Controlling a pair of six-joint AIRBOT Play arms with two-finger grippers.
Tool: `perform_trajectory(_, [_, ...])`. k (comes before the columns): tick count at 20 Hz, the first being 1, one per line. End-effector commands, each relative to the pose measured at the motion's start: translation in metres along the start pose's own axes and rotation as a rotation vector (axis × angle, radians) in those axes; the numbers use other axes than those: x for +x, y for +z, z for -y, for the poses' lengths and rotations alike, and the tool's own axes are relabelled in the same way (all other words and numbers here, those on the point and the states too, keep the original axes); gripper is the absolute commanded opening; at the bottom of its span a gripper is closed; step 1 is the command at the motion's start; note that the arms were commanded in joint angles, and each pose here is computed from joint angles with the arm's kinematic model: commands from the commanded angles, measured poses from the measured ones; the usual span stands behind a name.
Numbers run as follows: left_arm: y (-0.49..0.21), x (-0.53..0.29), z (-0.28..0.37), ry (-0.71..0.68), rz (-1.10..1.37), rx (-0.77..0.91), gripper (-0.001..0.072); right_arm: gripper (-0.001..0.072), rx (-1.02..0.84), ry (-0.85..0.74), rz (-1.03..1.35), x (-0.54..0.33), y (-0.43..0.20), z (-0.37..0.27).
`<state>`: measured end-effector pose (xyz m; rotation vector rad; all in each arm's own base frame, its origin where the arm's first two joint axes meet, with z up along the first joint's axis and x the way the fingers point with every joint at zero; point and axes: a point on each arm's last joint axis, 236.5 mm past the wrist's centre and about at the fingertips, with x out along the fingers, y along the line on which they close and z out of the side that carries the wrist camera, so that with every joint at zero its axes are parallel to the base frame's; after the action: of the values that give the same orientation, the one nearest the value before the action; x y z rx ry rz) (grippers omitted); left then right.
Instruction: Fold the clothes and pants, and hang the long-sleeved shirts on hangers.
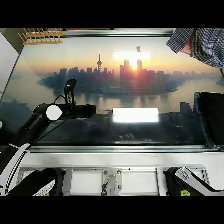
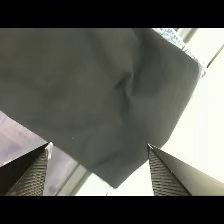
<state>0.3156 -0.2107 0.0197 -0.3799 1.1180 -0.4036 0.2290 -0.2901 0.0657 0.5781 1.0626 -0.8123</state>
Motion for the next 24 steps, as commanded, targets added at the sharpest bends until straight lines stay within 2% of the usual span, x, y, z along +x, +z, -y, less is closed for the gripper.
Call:
perform_trajectory(1, [0.0,0.0,0.0,0.001,-0.001,0.004,0.0006,0.0651,-0.12,0.155,0.191,-0.039,0.024,-0.059])
perform_trajectory(3, [0.0,0.0,0.0,0.001,0.0,0.004,0.0006,0.0651,-0.236,0.369,0.24,-0.073,0.012,-0.135])
perform_trajectory(6, [0.004,0.0,0.001,-0.002,0.017,0.004,0.0006,0.0651,-0.463,0.666,0.218,-0.119,-0.045,-0.246])
perform_trajectory(10, [0.004,0.0,0.001,-0.004,0.017,0.002,0.0006,0.065,-0.747,0.836,0.115,-0.151,-0.142,-0.327])
perform_trajectory(13, [0.004,0.0,0.001,-0.004,0.017,0.002,0.0006,0.0646,-0.889,0.904,0.058,-0.165,-0.196,-0.353])
perform_trajectory(14, [0.004,0.0,0.001,-0.004,0.017,0.002,0.0006,0.0592,-0.917,0.917,0.045,-0.168,-0.207,-0.358])
perform_trajectory(15, [0.004,0.0,0.001,-0.004,0.017,0.002,0.0006,0.0359,-0.94,0.927,0.032,-0.17,-0.217,-0.361])
perform_trajectory(16, [0.004,0.0,0.001,-0.004,0.017,0.002,0.0006,0.009,-0.959,0.934,0.026,-0.171,-0.224,-0.364])
perform_trajectory(17, [0.004,0.0,0.001,-0.004,0.017,0.002,0.0006,0.0018,-0.975,0.937,0.024,-0.171,-0.227,-0.365])
perform_trajectory(24, [0.004,0.0,0.001,-0.004,0.017,0.002,0.0006,0.0016,-0.98,0.935,0.012,-0.17,-0.23,-0.365])
